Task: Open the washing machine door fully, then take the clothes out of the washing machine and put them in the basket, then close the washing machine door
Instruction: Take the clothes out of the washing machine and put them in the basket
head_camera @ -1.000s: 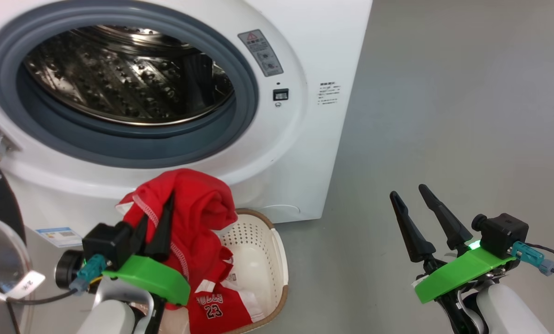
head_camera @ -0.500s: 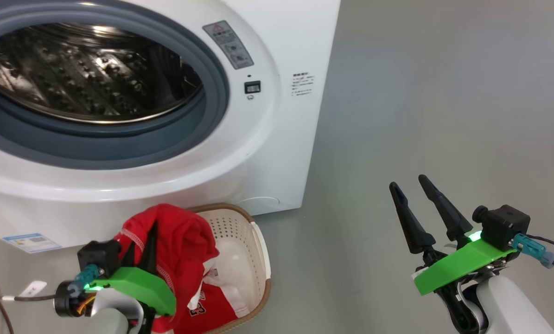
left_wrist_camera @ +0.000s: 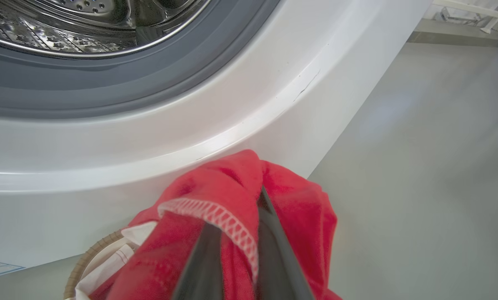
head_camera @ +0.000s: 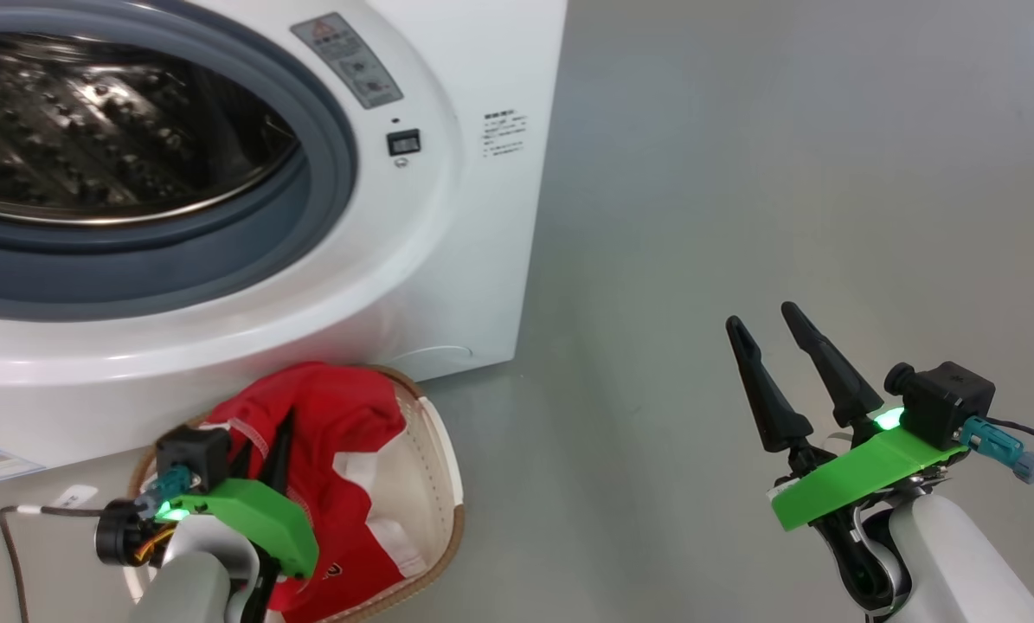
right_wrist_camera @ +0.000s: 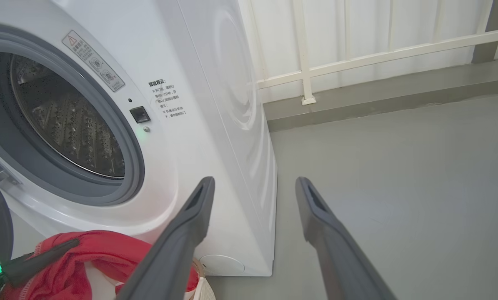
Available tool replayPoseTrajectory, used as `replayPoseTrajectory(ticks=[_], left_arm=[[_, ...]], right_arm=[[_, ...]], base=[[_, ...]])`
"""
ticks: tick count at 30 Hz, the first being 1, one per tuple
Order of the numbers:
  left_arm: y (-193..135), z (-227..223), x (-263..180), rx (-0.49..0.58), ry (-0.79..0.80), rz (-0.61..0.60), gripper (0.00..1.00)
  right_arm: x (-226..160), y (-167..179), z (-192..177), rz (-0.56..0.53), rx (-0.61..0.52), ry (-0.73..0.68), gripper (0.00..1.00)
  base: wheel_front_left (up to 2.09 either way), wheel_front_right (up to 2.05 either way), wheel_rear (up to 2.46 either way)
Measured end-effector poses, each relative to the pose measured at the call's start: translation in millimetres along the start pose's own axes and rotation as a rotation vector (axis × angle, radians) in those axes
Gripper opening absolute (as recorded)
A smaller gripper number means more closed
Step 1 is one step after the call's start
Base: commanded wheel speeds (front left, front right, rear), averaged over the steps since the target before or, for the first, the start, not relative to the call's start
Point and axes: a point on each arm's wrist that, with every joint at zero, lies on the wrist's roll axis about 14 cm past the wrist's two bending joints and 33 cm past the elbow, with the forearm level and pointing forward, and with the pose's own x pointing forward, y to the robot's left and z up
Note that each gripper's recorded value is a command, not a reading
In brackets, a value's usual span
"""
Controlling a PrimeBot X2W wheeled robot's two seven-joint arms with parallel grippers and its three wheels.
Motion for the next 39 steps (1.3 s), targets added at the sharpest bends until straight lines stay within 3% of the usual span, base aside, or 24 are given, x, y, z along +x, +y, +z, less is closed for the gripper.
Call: replayPoseTrajectory(ticks=[12,13,15,17,19,29,39], left_arm=[[0,-43,14,0.036,0.152,-0.019,0.00],[2,-46,15,0.034,0.161,-0.015,0.07],[4,-51,16,0.029,0.178,-0.008,0.34],[6,-56,15,0.025,0.196,-0.001,0.47],[9,-62,14,0.029,0.223,0.007,1.00],[15,-63,12,0.044,0.237,0.016,1.00],[15,-23,11,0.029,0.098,0.020,1.00]], right_arm=[[-1,-17,-1,-0.045,-0.017,0.009,1.00],[-2,-18,-2,-0.049,-0.018,0.012,1.00],[-2,-20,-3,-0.055,-0.018,0.016,1.00],[-3,-21,-4,-0.059,-0.018,0.019,1.00],[-3,-22,-5,-0.062,-0.018,0.021,1.00],[0,-18,-8,-0.050,-0.012,0.026,1.00],[8,-3,-5,-0.008,0.004,0.008,1.00]], base=[[0.00,0.00,0.00],[0.00,0.00,0.00],[0.00,0.00,0.00],[0.00,0.00,0.00],[0.00,0.00,0.00],[0.00,0.00,0.00],[0.00,0.00,0.00]])
